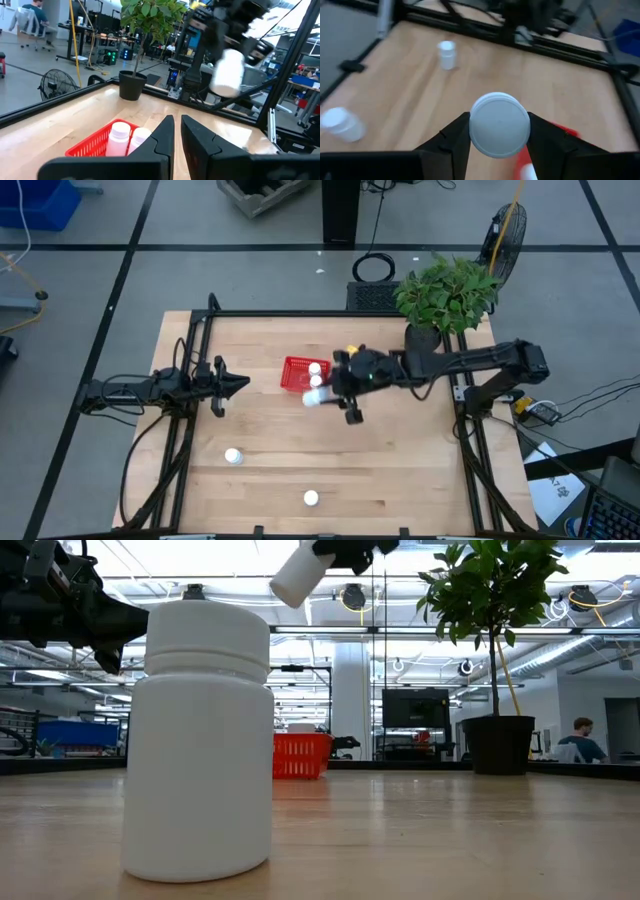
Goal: Pick and place pill bottles into a basket
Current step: Put the white pill bottle into the red basket
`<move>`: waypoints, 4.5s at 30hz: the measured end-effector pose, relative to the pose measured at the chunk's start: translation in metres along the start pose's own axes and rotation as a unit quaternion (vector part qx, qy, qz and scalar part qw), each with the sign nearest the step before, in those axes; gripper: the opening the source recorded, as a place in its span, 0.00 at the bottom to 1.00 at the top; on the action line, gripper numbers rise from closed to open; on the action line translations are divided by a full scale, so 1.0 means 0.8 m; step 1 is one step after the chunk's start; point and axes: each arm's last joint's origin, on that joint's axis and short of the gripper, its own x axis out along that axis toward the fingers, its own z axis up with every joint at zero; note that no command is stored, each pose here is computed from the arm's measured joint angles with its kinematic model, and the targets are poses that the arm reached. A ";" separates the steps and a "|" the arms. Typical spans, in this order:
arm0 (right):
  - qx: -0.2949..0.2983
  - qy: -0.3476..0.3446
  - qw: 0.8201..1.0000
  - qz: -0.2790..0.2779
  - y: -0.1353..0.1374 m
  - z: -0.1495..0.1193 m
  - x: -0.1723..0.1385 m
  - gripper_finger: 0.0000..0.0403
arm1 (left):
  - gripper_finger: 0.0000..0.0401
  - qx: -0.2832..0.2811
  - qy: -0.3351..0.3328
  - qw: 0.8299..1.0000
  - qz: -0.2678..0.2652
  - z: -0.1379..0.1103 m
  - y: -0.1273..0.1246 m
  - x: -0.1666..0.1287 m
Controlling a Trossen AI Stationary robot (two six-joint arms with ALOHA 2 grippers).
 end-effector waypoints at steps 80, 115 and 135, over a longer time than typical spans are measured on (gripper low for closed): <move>0.031 0.246 0.964 0.093 -0.141 -0.087 0.204 0.44 | 0.09 0.000 0.000 1.000 0.000 0.000 0.000 0.000; -0.012 0.191 0.975 0.108 -0.010 0.018 0.093 0.03 | 0.09 0.000 -0.001 1.000 -0.001 0.000 0.000 0.000; 0.060 -0.073 0.994 0.049 0.081 -0.100 -0.123 0.00 | 0.09 0.000 0.000 1.000 0.000 0.000 0.000 0.000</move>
